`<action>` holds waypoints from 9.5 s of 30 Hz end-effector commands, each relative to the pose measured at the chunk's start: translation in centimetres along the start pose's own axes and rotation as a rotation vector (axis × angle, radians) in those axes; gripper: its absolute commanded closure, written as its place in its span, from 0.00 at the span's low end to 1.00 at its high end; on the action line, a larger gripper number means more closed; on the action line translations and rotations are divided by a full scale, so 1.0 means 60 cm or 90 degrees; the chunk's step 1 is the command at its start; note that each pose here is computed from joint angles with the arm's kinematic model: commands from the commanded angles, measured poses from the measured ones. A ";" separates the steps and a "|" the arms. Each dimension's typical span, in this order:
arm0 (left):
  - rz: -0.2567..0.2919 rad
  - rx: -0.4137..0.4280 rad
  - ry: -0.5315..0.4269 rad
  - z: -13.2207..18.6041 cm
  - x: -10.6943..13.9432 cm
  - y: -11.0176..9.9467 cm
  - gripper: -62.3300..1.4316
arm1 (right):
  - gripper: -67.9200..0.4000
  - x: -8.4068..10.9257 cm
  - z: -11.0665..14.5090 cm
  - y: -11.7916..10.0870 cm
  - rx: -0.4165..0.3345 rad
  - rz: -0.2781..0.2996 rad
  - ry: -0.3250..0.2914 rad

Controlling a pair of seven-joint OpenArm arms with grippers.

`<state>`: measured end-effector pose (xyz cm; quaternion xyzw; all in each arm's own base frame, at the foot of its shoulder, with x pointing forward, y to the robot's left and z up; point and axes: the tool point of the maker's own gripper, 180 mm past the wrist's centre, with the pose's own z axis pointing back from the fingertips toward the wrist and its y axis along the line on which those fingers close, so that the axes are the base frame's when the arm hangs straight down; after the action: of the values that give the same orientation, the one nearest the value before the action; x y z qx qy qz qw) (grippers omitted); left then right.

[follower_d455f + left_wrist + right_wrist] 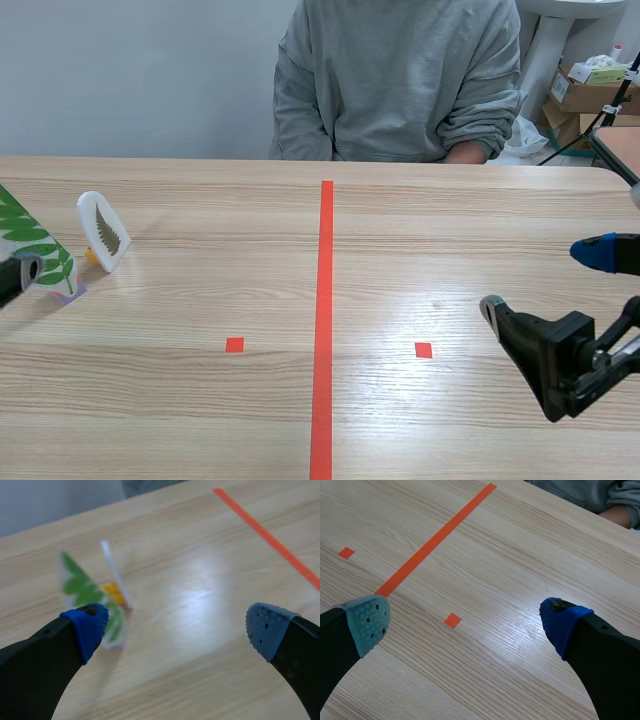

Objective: Do the leaf sorting experiment

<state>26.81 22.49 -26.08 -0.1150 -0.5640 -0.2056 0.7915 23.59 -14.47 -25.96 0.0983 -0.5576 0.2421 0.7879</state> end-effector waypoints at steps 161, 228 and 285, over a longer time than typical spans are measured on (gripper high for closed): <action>0.056 -0.197 -0.050 0.011 0.066 -0.256 0.06 | 0.09 -0.026 -0.007 -0.025 -0.022 0.015 0.090; 0.055 -0.197 -0.054 0.010 0.068 -0.255 0.06 | 0.23 -0.015 -0.315 0.179 0.402 0.200 0.114; 0.055 -0.197 -0.054 0.010 0.068 -0.255 0.06 | 0.98 0.008 -0.249 -0.185 -0.082 0.011 0.104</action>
<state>20.26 8.42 -23.43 -0.2633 -0.5426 -0.2560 0.7554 40.54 -16.88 -30.82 0.0288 -0.4934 0.2257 0.8395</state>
